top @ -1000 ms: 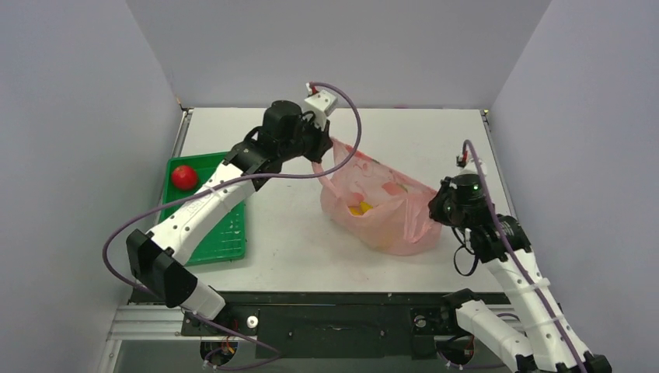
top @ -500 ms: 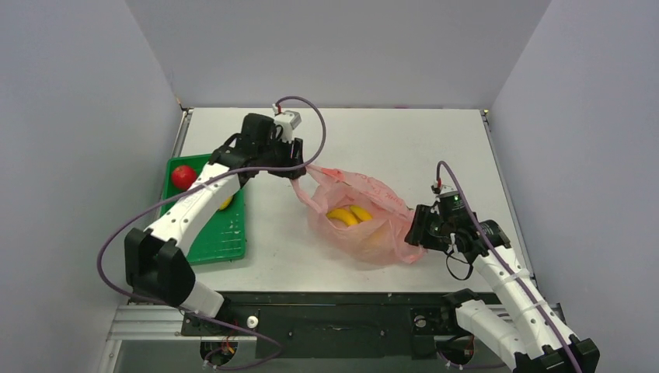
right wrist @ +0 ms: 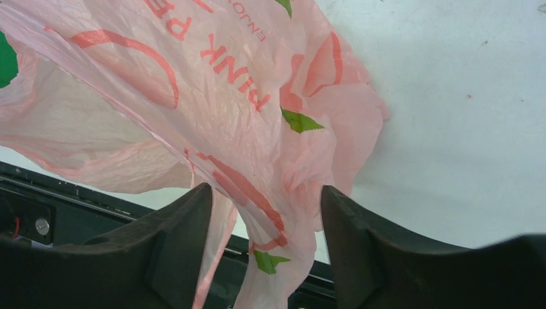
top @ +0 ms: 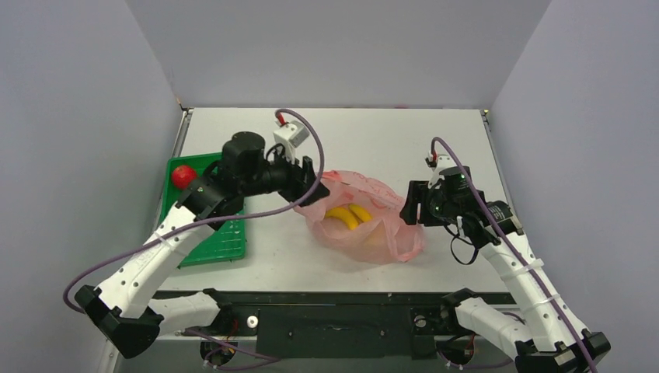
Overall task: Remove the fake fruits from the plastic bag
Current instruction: Adjust the plastic bag at the center of the board.
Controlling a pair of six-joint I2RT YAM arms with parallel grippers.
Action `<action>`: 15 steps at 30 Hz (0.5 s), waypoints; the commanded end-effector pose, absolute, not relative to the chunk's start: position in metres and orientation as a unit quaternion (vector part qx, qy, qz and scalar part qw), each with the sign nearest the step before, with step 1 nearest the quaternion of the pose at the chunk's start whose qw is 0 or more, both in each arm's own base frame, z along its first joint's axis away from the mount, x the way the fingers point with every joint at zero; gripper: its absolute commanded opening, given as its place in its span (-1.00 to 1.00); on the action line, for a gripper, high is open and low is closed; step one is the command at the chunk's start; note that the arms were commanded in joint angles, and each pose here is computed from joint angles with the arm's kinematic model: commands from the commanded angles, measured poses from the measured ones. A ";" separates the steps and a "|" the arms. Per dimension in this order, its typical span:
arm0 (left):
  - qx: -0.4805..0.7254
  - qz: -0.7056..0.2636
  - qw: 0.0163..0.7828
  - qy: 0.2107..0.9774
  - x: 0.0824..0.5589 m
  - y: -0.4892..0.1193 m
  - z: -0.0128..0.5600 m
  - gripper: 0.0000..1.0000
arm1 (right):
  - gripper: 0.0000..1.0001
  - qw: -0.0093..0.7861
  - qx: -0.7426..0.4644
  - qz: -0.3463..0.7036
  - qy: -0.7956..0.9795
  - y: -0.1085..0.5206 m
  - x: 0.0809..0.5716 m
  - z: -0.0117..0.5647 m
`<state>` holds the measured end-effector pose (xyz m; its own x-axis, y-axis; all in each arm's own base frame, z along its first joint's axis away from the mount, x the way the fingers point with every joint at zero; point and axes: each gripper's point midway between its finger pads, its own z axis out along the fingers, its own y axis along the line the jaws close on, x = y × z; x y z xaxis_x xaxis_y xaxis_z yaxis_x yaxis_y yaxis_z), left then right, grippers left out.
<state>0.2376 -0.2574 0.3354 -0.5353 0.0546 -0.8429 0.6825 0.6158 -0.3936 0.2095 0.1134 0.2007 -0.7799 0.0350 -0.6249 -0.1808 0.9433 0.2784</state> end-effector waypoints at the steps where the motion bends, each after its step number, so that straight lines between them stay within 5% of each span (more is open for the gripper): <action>1: 0.256 -0.437 0.393 0.767 0.200 -0.317 0.332 0.09 | 0.25 0.345 -0.062 0.140 0.926 0.114 0.222 0.208; 8: 0.244 -0.349 0.443 0.789 0.216 -0.383 0.280 -0.07 | 0.35 0.359 -0.062 0.133 0.922 0.122 0.234 0.198; 15: 0.228 -0.258 0.477 0.808 0.254 -0.400 0.222 -0.10 | 0.25 0.389 -0.059 0.115 0.912 0.126 0.257 0.192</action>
